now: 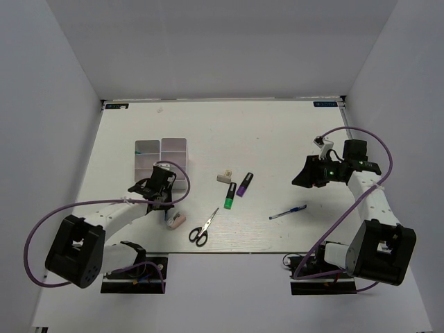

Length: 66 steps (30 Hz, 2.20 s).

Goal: Sort the stationery into containers
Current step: Grab a piece of stationery with the left arm, then place the stationery into the container

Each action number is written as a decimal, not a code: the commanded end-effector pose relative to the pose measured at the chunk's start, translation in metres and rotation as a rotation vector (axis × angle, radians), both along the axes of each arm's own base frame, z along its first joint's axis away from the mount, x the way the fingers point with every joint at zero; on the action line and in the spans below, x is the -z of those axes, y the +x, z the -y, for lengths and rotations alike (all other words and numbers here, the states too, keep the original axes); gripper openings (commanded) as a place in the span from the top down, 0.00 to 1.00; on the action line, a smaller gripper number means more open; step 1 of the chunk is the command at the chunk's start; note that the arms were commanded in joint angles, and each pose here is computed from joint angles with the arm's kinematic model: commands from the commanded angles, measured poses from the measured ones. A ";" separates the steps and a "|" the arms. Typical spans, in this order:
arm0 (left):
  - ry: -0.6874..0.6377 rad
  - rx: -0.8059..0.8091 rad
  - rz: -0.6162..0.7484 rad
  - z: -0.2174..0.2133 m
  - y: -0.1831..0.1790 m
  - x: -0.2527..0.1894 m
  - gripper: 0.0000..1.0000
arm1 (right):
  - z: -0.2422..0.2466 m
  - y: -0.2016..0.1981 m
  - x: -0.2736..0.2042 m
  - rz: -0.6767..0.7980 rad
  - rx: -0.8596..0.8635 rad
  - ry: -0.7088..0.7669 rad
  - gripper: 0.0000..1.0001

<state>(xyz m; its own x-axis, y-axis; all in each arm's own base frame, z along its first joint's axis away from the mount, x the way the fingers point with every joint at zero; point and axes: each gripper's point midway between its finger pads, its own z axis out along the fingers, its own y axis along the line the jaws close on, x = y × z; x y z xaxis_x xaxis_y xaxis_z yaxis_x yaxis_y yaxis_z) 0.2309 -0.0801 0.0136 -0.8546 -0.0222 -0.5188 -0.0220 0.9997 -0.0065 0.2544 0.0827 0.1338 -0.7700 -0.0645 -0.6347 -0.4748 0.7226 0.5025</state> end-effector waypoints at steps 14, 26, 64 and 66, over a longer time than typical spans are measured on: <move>-0.173 0.120 0.495 0.026 0.053 -0.200 1.00 | -0.002 -0.004 -0.002 -0.002 -0.007 0.022 0.47; -0.104 0.091 1.315 -0.008 0.138 -0.308 1.00 | -0.002 -0.004 0.001 -0.010 -0.013 0.026 0.46; 0.028 -0.106 1.110 -0.062 0.200 -0.192 0.74 | 0.000 -0.002 0.009 -0.047 -0.023 0.019 0.24; 0.019 -0.109 1.110 -0.062 0.198 -0.195 0.65 | 0.000 -0.002 0.008 -0.049 -0.024 0.020 0.21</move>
<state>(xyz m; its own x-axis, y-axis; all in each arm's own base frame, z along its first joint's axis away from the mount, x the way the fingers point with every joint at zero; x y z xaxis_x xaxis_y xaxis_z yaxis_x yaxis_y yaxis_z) 0.4347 -0.0196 0.1934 0.0493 -0.0111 -0.9987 -0.1046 0.9944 -0.0162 0.2528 0.0821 0.1213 -0.8016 -0.0687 -0.5939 -0.4561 0.7125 0.5332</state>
